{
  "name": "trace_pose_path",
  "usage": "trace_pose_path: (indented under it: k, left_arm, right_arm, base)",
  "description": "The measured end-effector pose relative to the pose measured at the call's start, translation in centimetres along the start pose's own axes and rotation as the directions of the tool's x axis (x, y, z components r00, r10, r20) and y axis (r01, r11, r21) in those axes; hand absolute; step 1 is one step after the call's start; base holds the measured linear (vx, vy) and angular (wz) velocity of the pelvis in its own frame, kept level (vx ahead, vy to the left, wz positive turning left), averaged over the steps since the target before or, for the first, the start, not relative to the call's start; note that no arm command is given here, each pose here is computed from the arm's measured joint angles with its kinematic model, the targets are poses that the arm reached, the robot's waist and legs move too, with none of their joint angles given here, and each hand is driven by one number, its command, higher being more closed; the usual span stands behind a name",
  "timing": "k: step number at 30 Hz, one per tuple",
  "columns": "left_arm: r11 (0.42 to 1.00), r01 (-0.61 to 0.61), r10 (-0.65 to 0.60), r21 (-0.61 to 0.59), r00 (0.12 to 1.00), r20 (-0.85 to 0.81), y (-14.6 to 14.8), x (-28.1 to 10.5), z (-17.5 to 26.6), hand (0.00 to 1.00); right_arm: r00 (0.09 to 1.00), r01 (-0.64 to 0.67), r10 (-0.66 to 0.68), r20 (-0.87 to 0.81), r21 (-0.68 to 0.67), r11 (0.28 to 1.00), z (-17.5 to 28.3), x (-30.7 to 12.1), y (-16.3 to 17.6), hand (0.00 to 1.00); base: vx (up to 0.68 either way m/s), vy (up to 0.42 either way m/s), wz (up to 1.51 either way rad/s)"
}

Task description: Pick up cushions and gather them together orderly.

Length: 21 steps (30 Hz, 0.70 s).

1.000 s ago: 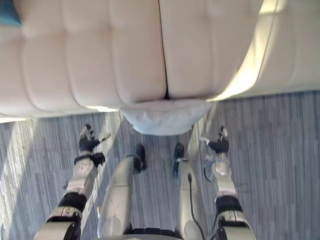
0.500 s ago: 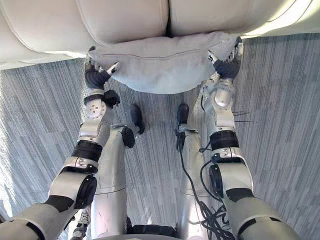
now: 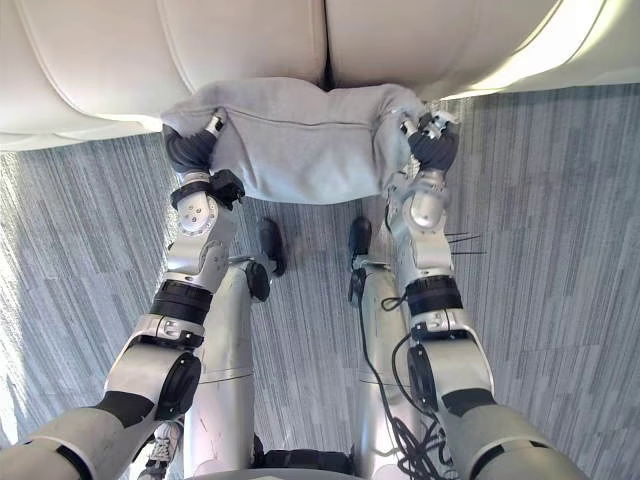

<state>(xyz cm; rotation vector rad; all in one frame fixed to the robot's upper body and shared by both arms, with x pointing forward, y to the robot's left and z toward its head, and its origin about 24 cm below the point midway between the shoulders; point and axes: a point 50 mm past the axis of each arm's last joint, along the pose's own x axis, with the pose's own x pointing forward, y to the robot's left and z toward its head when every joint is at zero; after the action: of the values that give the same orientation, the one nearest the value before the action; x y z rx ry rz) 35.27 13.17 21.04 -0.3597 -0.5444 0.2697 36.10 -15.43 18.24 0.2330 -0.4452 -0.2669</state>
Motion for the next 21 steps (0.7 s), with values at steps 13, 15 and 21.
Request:
trace_pose_path:
  k: [13,15,21]
  left_arm:
    - [0.999,-0.003,-0.003,-0.036,0.986,-0.166,4.3,-11.1,-3.4,1.0]
    - [1.0,-0.016,0.013,-0.018,0.981,-0.193,5.4,-12.4,-3.7,1.0]
    - [0.996,-0.025,0.049,0.085,0.954,-0.296,8.3,-15.7,-4.9,1.0]
  right_arm:
    - [0.996,-0.029,0.03,-0.082,0.016,0.999,-2.8,-11.0,-3.4,1.0]
    - [0.992,-0.053,0.051,-0.114,-0.009,0.999,-3.3,-12.5,-3.6,1.0]
    - [0.979,-0.125,0.121,-0.165,-0.012,0.992,-4.2,-13.7,-3.3,1.0]
  base:
    - [0.12,0.0,0.07]
    - [0.17,-0.008,0.03]
    - [0.18,0.008,-0.13]
